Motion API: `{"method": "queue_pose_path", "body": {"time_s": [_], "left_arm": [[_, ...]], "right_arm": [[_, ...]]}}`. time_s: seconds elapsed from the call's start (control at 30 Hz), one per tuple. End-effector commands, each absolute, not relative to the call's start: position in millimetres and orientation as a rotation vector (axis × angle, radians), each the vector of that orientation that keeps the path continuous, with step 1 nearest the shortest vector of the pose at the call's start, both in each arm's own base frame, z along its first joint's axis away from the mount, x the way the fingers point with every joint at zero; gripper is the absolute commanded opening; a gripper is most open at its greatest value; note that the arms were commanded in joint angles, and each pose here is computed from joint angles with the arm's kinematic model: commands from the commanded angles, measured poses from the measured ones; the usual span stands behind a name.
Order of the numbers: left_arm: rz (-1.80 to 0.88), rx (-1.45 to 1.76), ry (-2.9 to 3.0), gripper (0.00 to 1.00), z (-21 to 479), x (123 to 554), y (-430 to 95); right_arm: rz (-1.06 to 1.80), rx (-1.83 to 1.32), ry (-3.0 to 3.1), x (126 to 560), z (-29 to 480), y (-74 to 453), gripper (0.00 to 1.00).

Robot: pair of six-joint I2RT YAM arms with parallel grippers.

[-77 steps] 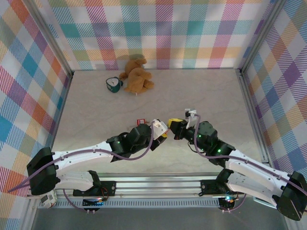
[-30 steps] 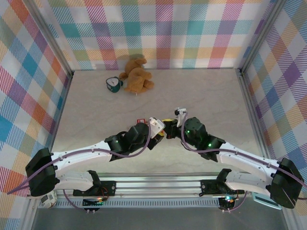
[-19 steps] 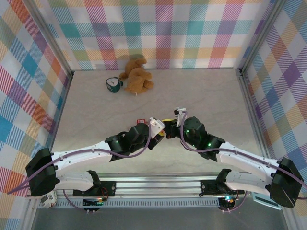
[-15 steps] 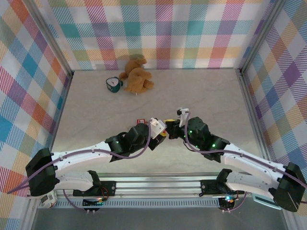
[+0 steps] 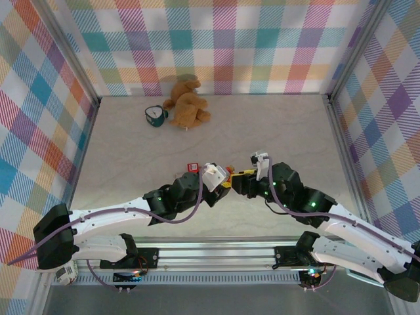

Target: Unlock with the key

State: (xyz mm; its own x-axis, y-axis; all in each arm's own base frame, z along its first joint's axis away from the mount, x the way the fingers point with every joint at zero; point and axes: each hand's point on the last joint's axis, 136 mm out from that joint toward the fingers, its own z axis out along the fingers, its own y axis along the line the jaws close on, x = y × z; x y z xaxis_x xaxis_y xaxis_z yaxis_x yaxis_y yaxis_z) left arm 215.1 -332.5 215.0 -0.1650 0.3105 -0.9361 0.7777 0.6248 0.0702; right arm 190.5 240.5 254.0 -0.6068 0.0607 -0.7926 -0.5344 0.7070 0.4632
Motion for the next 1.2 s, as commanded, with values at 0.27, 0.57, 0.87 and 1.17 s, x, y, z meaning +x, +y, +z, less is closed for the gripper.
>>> {"method": "queue_pose_path", "body": {"time_s": [0.27, 0.57, 0.87, 1.17], "left_arm": [[-0.305, 0.940, 1.803, 0.09, 212.9, 233.8, -322.4], [0.298, 1.195, 1.622, 0.08, 221.8, 260.2, -310.6], [0.743, 1.303, 1.292, 0.06, 214.0, 255.9, -309.7], [0.890, 1.261, 1.128, 0.04, 192.5, 237.2, -320.3]], "right_arm": [[0.779, -0.253, 1.971, 183.0, 284.4, 183.5, 0.52], [0.685, -0.209, 2.009, 190.5, 258.0, 164.0, 0.54], [0.735, -0.237, 2.124, 200.5, 223.9, 176.2, 0.53], [0.958, -0.286, 2.224, 214.3, 209.2, 205.4, 0.38]]}}
